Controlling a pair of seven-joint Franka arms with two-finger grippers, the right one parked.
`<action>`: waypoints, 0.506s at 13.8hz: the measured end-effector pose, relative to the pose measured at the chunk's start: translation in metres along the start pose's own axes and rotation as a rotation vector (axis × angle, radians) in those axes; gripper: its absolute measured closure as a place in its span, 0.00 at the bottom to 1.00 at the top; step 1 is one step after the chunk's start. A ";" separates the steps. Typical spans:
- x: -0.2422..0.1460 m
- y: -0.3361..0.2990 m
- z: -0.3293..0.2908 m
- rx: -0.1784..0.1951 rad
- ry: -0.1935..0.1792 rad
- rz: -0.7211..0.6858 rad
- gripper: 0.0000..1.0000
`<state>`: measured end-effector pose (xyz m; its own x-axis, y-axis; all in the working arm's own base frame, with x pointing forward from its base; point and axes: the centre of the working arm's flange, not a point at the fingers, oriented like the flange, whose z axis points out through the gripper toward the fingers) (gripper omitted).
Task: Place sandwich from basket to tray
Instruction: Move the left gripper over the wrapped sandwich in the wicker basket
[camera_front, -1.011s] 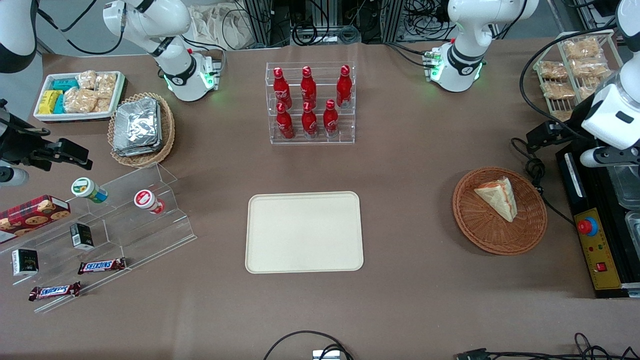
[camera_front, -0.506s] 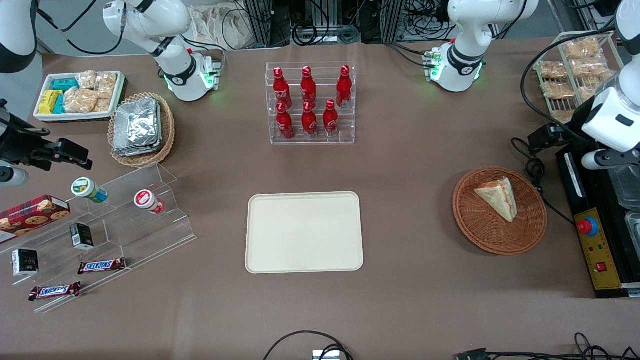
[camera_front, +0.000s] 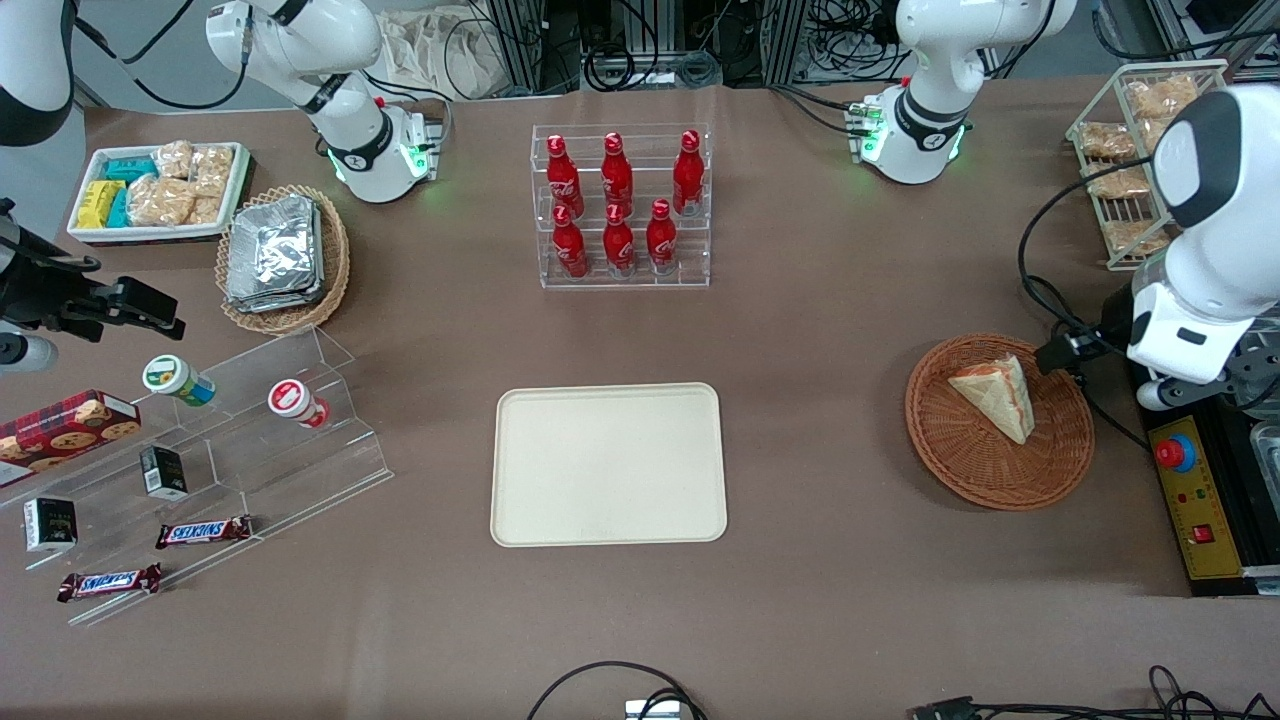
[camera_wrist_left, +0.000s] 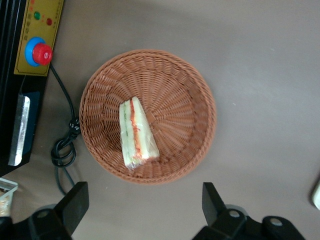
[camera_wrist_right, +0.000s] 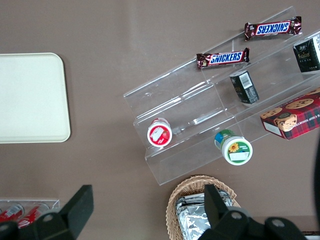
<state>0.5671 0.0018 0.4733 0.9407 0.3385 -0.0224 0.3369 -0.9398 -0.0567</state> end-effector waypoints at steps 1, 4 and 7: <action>-0.002 -0.007 0.017 -0.004 0.008 -0.027 0.00; -0.012 -0.017 0.062 -0.017 0.033 -0.101 0.00; -0.018 -0.036 0.099 -0.030 0.052 -0.178 0.00</action>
<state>0.5341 0.0345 0.3769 0.8669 0.4971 0.0370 0.4981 -0.8667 -0.0255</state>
